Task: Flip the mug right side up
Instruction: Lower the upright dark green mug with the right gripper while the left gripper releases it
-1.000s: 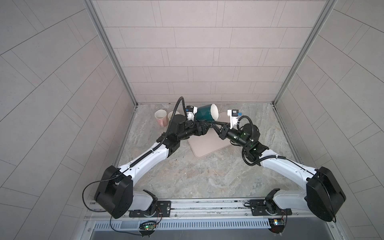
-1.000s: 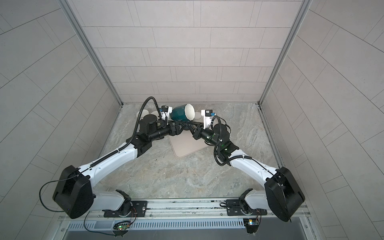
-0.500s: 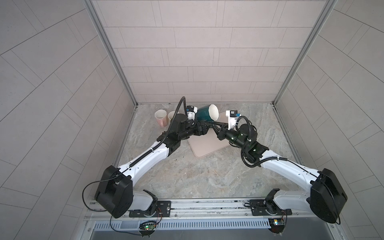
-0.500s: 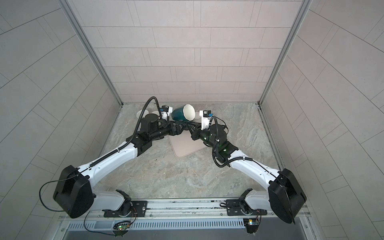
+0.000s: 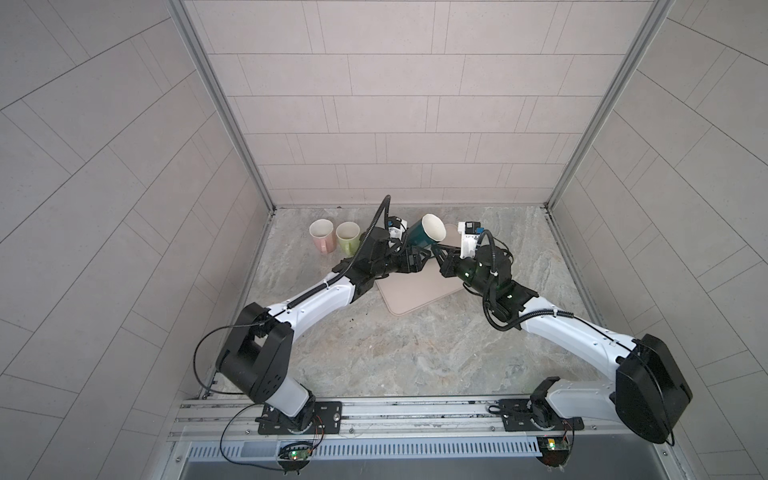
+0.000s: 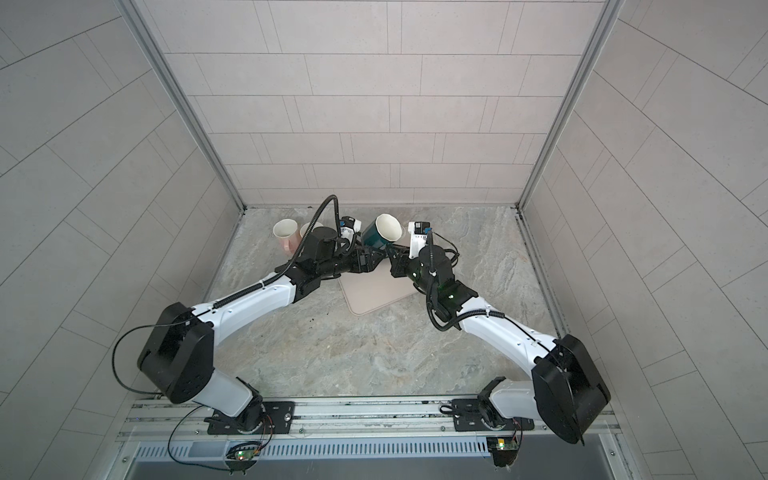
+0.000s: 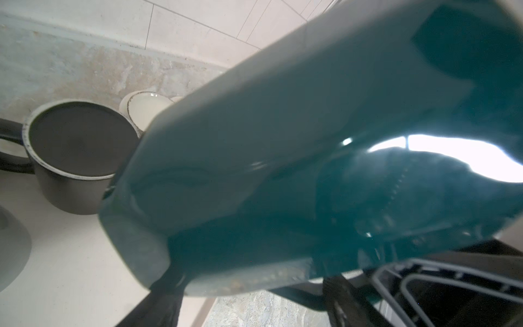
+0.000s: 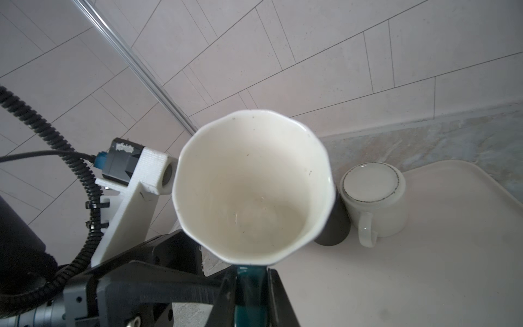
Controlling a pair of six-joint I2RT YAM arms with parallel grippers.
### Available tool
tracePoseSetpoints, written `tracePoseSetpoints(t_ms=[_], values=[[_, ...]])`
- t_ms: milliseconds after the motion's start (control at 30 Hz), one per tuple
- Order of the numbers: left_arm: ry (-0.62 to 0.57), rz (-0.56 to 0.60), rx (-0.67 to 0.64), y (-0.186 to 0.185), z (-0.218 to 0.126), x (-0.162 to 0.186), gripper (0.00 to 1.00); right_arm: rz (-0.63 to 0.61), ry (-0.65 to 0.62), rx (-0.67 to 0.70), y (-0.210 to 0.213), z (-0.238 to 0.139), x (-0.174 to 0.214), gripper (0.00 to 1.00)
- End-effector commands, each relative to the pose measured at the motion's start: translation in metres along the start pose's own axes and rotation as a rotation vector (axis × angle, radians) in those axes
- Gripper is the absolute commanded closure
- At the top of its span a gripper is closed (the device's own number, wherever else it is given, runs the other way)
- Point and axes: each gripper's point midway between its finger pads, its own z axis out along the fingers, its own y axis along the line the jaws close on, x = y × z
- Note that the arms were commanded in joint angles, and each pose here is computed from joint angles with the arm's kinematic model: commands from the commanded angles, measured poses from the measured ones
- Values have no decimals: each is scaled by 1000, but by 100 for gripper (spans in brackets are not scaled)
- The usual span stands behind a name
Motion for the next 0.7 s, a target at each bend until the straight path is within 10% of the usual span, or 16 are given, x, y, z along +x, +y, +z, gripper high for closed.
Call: tracePoseSetpoints(t_ms=[0, 667], values=[[-53, 45, 14, -10, 1, -20, 18, -8, -116, -47, 16, -5, -39, 100], [16, -8, -20, 21, 34, 6, 17, 34, 60, 117, -52, 32, 3, 100]])
